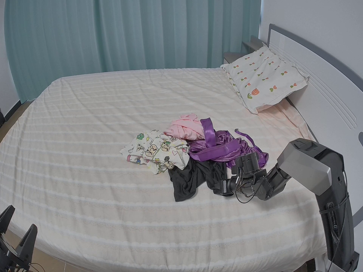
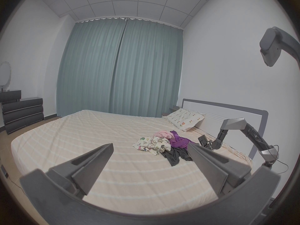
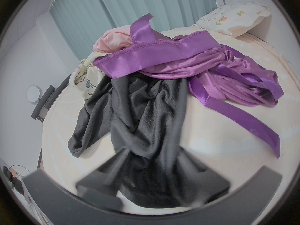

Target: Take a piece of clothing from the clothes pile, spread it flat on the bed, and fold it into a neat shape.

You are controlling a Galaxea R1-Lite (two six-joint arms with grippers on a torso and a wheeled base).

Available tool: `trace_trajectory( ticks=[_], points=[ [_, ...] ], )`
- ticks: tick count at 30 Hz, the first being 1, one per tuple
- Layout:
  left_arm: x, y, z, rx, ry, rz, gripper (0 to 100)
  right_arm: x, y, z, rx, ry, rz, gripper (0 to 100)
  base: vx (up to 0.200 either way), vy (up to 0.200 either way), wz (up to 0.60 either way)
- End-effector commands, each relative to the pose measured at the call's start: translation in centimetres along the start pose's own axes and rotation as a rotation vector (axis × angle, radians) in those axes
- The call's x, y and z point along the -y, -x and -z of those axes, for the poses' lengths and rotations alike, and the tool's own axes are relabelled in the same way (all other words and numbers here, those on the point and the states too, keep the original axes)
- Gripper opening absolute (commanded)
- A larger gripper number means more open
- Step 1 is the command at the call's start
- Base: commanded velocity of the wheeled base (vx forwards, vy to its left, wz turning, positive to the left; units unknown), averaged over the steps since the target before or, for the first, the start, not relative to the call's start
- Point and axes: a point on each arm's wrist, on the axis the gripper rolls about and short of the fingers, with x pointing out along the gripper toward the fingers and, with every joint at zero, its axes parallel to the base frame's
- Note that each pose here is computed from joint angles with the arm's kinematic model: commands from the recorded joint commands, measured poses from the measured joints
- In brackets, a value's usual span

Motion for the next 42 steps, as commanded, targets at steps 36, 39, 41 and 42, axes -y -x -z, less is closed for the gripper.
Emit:
trace_trajectory(
  ticks=[36,39,41,42],
  points=[
    [6.2,-25.4,6.3,-0.796,0.353,0.162,100,-0.4,9.5,1.3,0.085,-0.713,-0.141,0,0.0,0.0,0.0],
    [7.8,-27.1,8.0,-0.841,0.399,0.131,100,-0.3,9.4,1.6,0.078,-0.715,-0.136,0,0.0,0.0,0.0],
    [8.6,-28.3,9.0,-0.86,0.416,0.112,100,-0.4,9.5,1.5,0.079,-0.712,-0.139,0,0.0,0.0,0.0],
    [9.0,-28.9,9.8,-0.872,0.415,0.099,100,-0.4,9.6,1.4,0.087,-0.71,-0.142,0,0.0,0.0,0.0]
  ],
)
